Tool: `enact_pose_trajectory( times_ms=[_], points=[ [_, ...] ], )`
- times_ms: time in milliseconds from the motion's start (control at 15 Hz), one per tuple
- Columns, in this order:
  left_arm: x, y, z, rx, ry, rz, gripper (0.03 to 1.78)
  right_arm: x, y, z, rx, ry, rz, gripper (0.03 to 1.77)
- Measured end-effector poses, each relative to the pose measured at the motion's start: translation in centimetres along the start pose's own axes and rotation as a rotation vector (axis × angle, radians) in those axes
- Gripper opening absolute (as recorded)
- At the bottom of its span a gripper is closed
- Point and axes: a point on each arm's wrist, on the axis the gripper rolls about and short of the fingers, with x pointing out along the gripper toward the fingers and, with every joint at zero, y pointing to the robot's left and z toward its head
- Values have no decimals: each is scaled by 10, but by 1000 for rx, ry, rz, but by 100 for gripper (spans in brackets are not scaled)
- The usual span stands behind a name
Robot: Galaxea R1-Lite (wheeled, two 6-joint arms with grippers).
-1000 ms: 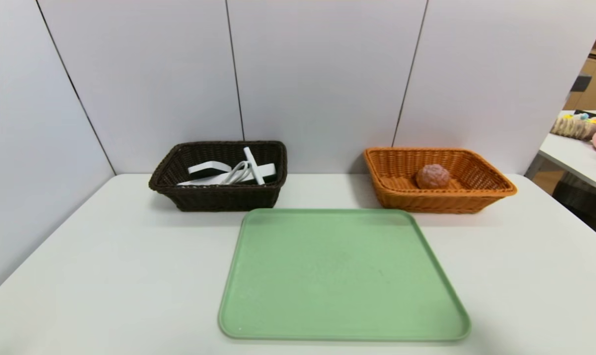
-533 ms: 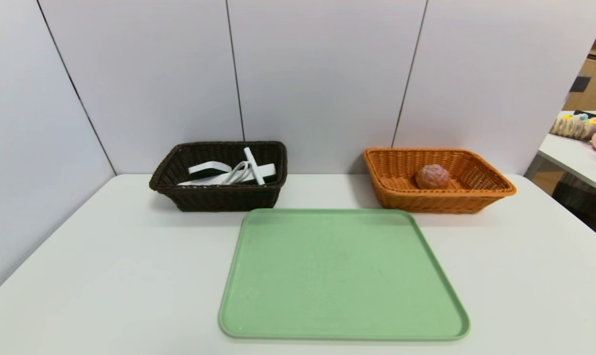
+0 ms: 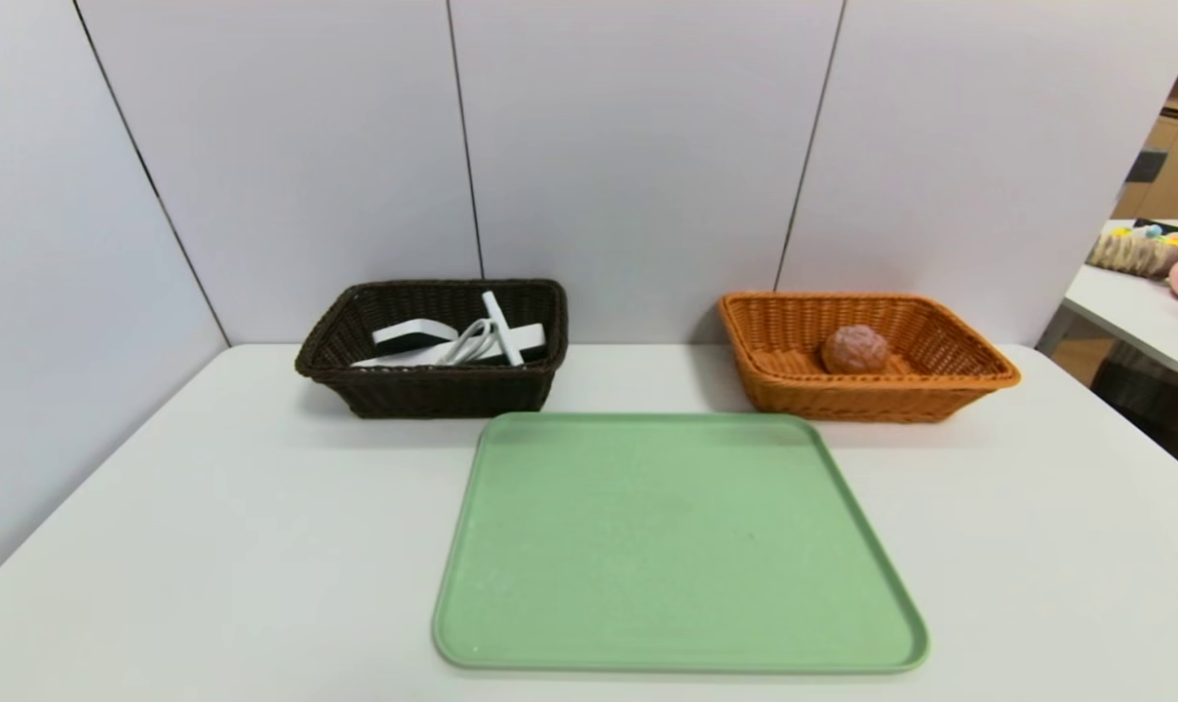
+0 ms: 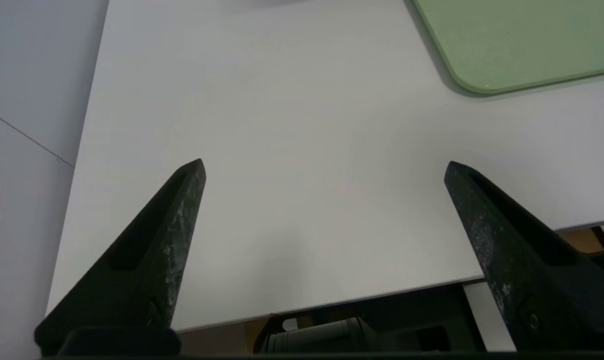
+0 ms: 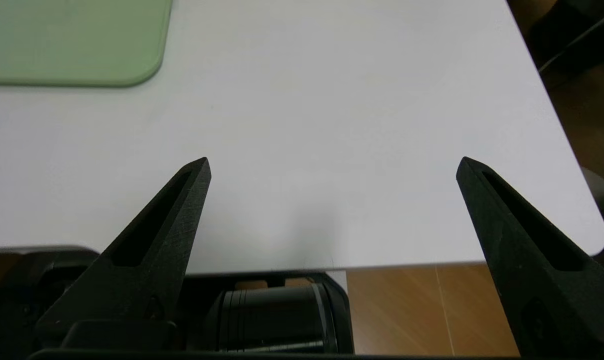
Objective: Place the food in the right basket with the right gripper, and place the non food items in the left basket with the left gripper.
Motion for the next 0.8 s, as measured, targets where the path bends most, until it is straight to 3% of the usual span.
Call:
enact_pose_trajectory(
  times_ms=[200, 467, 800],
  points=[
    [-3, -1, -9, 11, -37, 10, 169, 8, 3, -5, 5, -162, 14, 169],
    [7, -2, -35, 49, -128, 54, 169, 23, 8, -22, -69, -420, -4, 169],
    [39, -1, -63, 80, -309, 112, 169, 62, 15, -48, -153, -514, -33, 169]
  ],
)
